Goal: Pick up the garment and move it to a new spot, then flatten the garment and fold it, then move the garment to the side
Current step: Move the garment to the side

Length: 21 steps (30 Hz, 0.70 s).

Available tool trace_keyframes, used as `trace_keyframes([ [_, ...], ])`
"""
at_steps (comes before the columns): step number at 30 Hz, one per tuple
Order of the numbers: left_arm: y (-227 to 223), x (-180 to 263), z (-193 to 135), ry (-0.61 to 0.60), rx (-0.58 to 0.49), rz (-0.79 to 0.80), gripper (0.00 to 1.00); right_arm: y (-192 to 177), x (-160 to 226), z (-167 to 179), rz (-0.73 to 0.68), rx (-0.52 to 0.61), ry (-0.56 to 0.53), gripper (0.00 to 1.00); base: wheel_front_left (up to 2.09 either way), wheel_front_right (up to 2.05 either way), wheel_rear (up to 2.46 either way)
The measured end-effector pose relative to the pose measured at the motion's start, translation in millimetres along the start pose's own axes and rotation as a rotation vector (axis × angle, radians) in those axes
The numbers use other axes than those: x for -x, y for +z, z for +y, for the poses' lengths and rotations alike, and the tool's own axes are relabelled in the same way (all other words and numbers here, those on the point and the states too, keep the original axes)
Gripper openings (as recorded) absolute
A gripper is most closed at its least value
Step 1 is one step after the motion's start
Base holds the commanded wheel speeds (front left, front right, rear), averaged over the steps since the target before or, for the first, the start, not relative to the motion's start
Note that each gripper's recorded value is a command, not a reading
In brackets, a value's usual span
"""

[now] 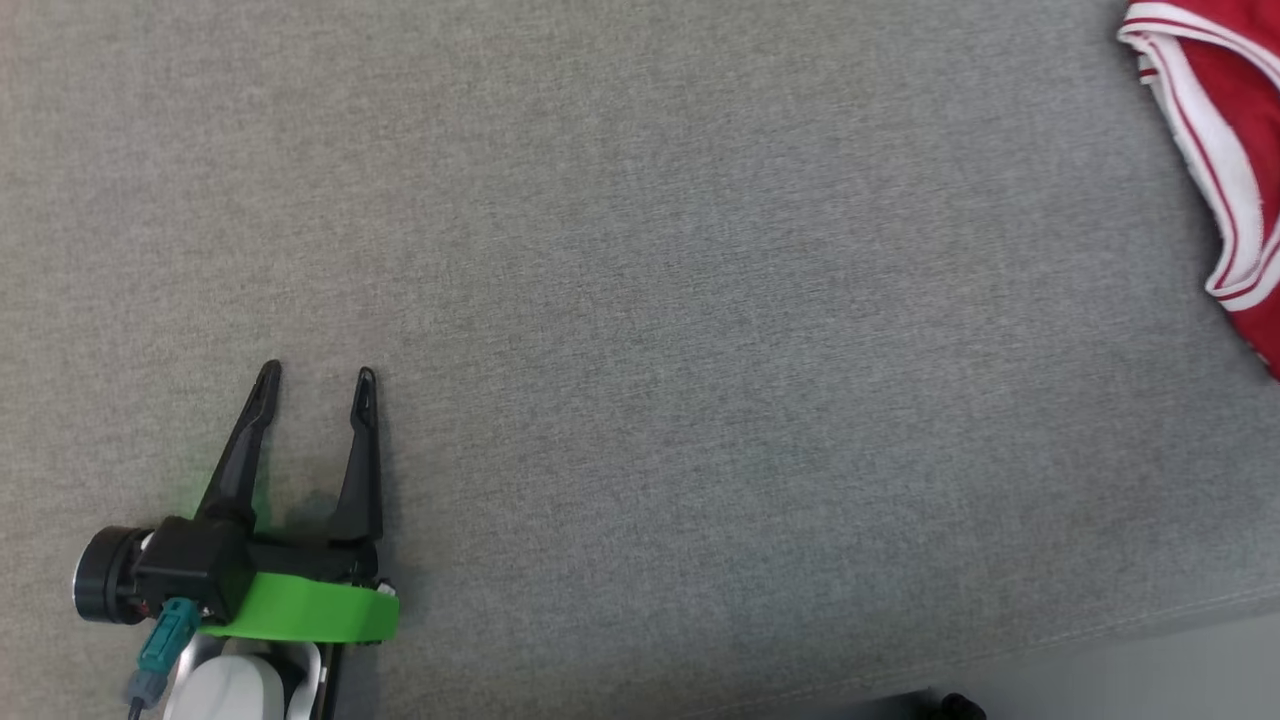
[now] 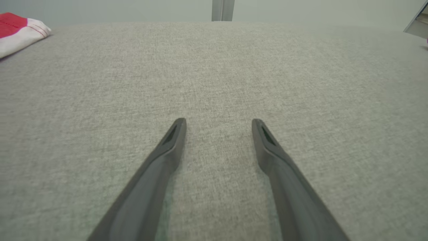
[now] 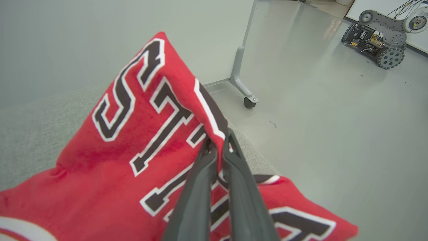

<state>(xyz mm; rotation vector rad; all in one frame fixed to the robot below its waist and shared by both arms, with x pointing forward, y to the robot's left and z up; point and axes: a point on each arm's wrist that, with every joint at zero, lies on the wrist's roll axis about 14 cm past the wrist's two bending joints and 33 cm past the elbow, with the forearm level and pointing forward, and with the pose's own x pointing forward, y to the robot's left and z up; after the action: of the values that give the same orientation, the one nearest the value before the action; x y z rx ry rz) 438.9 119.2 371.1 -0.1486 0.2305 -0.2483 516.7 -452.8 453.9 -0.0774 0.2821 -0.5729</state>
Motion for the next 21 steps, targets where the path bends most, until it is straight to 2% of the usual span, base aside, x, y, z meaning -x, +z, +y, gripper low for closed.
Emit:
trace_keyframes([
  [5,-5.4,6.7,18.0,0.052,-0.008,0.016,1.00,-14.6,-15.9,-7.6,0.014,-0.021,-0.067,0.00,0.00,0.00,0.00],
  [10,-8.6,16.3,26.9,0.081,-0.015,0.033,1.00,-35.0,-14.7,-14.5,0.056,-0.019,-0.117,0.00,0.00,0.00,0.00],
  [11,-7.9,16.4,26.1,0.080,-0.015,0.032,1.00,-34.4,-13.4,-18.2,0.052,-0.012,-0.128,0.19,0.00,0.00,0.00],
  [12,-7.1,16.5,24.0,0.075,-0.014,0.030,1.00,-33.5,-11.4,-23.4,0.050,-0.003,-0.142,0.92,0.00,0.00,0.00],
  [13,-5.7,16.5,21.5,0.069,-0.013,0.026,1.00,-34.0,-8.8,-28.0,0.056,0.006,-0.154,1.00,0.00,0.00,0.00],
  [18,2.2,17.2,14.5,0.060,-0.004,0.005,1.00,-0.7,1.2,-47.2,-0.065,0.112,-0.193,1.00,0.00,0.00,0.00],
  [21,9.1,19.0,9.9,0.059,0.008,-0.013,1.00,16.2,5.7,-37.5,-0.127,0.159,-0.158,1.00,0.00,0.00,0.00],
])
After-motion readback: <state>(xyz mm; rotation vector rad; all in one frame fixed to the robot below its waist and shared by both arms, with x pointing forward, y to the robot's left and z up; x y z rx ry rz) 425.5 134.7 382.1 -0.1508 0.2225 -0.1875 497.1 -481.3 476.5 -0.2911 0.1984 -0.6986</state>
